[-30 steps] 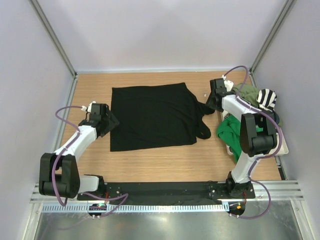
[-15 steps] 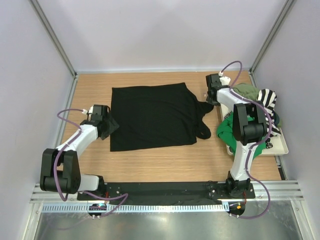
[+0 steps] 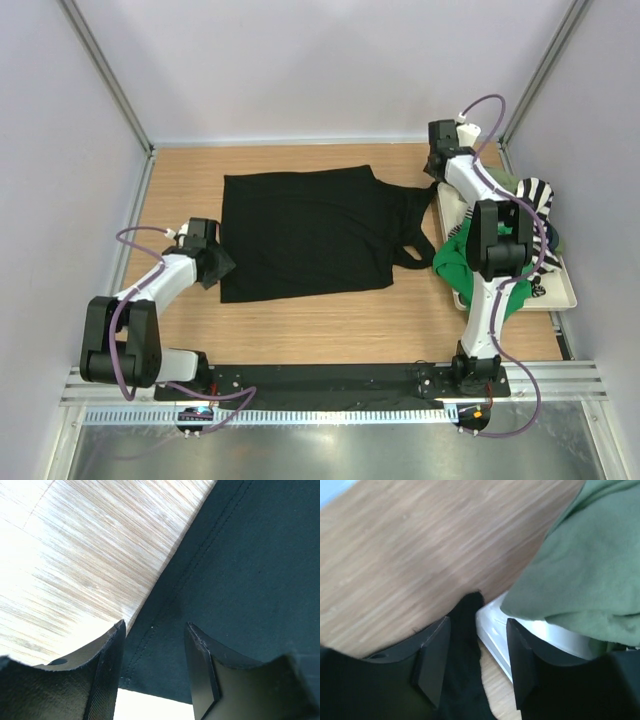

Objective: Fold and stack the tank tops
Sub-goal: Flatten the tank top out

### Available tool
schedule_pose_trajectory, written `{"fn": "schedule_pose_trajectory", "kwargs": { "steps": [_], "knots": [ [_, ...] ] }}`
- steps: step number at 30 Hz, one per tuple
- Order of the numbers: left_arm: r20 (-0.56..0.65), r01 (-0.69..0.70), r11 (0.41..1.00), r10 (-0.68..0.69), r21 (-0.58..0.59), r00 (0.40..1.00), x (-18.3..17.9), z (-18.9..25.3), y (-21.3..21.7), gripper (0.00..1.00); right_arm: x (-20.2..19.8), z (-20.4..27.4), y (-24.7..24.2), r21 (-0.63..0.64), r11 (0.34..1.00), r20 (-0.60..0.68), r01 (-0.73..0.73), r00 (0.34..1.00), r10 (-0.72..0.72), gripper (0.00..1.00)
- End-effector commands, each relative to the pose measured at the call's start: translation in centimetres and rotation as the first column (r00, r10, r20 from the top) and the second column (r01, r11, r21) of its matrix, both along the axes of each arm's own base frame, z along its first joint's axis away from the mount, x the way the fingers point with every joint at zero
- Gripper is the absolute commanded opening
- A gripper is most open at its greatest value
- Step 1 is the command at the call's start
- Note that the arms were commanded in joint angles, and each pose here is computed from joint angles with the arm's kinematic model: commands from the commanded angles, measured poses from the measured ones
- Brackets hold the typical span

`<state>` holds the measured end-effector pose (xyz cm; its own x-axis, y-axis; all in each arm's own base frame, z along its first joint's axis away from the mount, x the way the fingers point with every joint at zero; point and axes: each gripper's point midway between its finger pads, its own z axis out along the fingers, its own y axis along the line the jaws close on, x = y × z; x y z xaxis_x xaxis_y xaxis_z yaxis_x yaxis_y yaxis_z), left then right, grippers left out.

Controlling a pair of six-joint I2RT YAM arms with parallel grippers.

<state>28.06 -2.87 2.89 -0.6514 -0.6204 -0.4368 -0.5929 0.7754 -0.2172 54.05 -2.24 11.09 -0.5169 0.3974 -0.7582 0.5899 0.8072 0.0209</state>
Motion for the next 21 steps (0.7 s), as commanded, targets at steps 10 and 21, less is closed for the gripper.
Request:
{"fn": "schedule_pose_trajectory", "kwargs": {
  "steps": [10, 21],
  "knots": [
    [0.102, -0.064, 0.998, 0.065, -0.014, 0.993, -1.0, 1.4, 0.5, 0.51, -11.1, 2.1, 4.1, 0.183, 0.972, 0.078, -0.151, 0.987, 0.139, 0.52],
    [0.11, -0.066, 0.998, 0.066, 0.002, 0.992, -1.9, 1.8, 0.9, 0.52, -18.2, -0.4, 8.3, 0.275, 0.926, 0.023, -0.26, 0.964, 0.264, 0.48]
  ]
}}
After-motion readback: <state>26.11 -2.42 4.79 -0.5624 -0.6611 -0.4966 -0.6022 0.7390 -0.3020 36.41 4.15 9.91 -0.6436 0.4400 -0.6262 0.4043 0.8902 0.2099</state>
